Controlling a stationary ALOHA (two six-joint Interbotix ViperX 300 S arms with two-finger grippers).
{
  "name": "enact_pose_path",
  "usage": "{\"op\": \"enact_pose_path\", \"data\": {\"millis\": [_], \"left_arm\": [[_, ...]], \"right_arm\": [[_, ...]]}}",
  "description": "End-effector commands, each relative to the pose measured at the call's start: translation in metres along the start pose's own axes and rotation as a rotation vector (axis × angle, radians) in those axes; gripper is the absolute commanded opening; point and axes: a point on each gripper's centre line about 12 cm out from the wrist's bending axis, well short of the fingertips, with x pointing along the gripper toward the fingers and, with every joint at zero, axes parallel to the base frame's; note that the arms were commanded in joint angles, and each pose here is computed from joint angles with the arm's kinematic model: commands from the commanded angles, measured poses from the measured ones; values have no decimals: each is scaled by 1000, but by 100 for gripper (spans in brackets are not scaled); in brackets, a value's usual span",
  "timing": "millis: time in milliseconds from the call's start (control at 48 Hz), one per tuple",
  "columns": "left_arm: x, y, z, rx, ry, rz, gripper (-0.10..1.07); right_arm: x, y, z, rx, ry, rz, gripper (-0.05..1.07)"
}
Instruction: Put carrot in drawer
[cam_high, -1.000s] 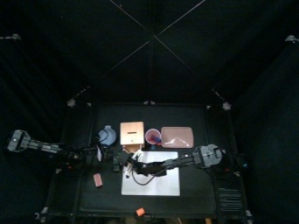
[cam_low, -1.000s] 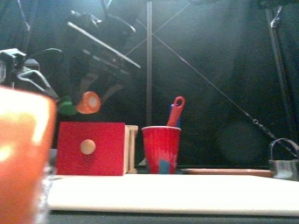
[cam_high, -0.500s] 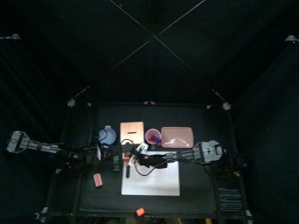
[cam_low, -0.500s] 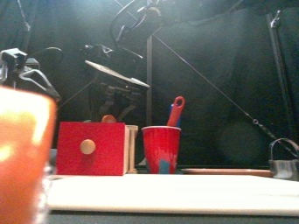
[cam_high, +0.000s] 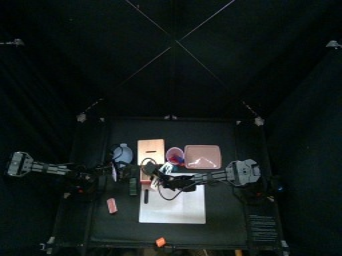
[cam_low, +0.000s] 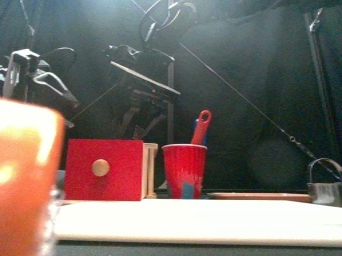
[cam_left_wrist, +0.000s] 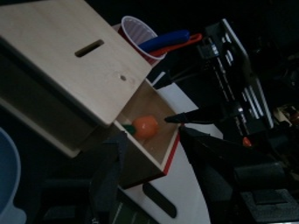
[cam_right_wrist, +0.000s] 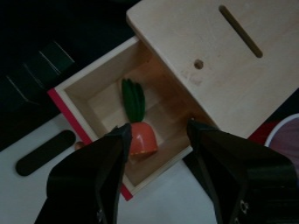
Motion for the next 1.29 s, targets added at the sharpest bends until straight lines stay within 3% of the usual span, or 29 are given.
{"op": "enact_pose_path", "data": {"millis": [0, 208, 312, 438, 583, 854, 1042, 1271], "left_arm": [[7, -2, 25, -2, -75, 23, 87], [27, 5, 67, -25, -104, 127, 77], [43, 18, 84, -58, -115, 207, 61], [67, 34, 95, -90, -107, 284, 39], [93, 47, 94, -105, -65, 338, 32], [137, 69, 84, -148, 28, 411, 32], [149, 80, 78, -170, 69, 442, 32], [148, 83, 62, -186, 163, 452, 32]], "right_arm": [[-38, 9, 22, 30, -76, 74, 86], [-34, 49, 8, -15, -101, 192, 74], [-31, 57, 4, -21, -107, 225, 62], [-28, 68, -1, -42, -123, 265, 42], [-17, 69, -8, -57, -111, 257, 27], [2, 73, -19, -78, -92, 254, 25], [18, 69, -24, -78, -71, 234, 25], [37, 44, -15, -44, -62, 188, 25]]}}
